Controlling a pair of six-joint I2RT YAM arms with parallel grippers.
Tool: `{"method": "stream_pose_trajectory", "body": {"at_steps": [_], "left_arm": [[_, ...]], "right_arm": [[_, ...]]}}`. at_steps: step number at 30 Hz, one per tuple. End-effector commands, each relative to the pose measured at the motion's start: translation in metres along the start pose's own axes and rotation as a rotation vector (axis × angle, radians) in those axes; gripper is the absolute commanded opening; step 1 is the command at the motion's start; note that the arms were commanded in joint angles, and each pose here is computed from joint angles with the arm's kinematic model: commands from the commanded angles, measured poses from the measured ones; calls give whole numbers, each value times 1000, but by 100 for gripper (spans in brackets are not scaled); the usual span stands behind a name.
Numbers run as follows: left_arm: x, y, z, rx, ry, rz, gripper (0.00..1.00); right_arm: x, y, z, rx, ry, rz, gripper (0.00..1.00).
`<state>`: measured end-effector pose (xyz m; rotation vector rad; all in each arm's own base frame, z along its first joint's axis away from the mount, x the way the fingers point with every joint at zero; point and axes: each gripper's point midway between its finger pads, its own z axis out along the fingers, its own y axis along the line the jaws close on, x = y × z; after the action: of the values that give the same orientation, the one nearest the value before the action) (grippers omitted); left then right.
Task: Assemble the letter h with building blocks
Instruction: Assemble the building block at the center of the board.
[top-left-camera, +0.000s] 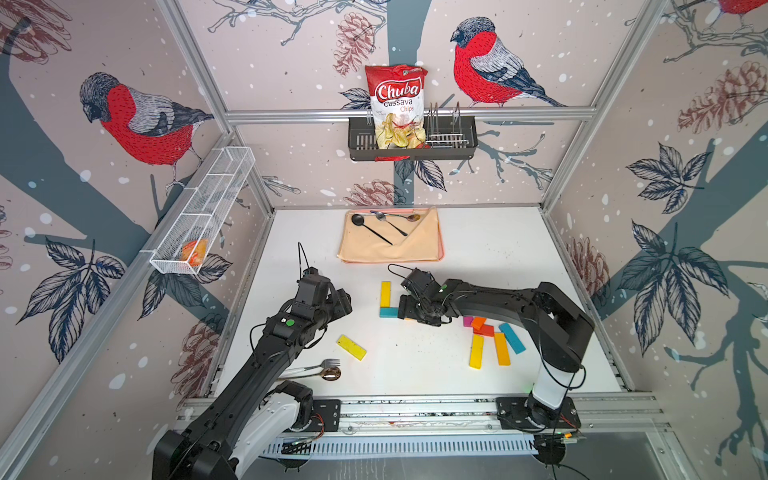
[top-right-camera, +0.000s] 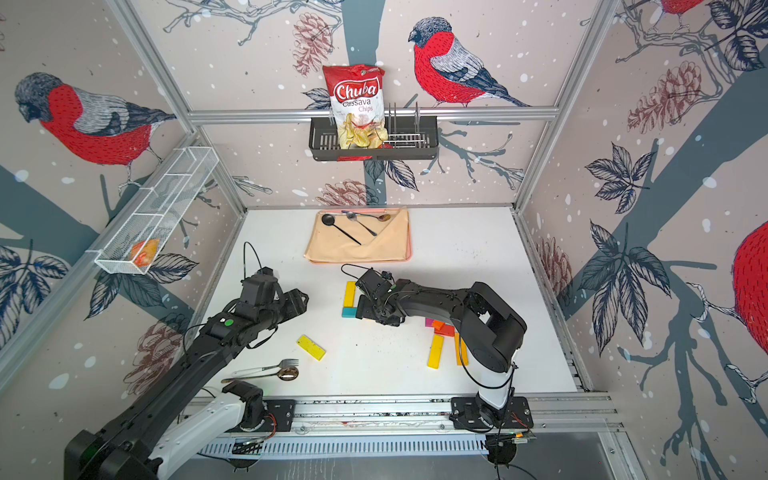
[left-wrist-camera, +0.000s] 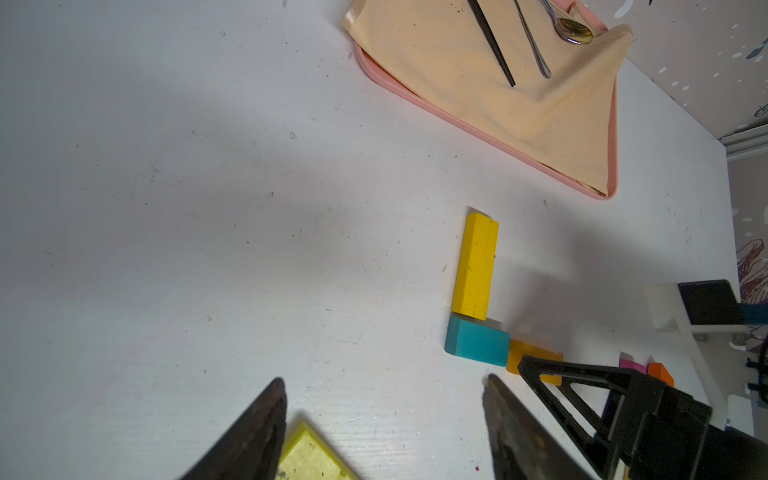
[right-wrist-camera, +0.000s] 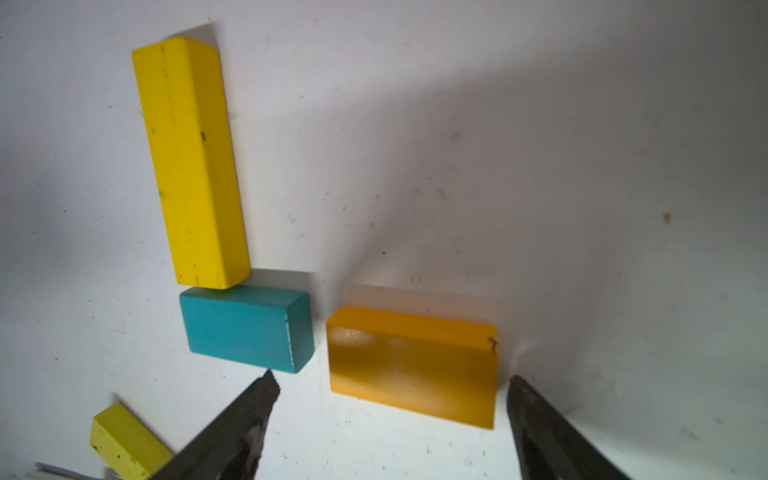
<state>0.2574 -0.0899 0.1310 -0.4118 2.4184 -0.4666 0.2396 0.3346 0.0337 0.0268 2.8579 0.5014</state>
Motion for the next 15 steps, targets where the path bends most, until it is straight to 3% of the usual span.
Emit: {"method": "stream_pose_trajectory", "body": {"at_steps": [1, 15], "left_arm": [[-3, -7, 0, 33, -10, 22, 73], [-2, -6, 1, 36, -9, 24, 73]], "right_arm": [[-2, 6, 1, -15, -8, -2, 88], [-6, 11, 5, 3, -6, -25, 86]]}}
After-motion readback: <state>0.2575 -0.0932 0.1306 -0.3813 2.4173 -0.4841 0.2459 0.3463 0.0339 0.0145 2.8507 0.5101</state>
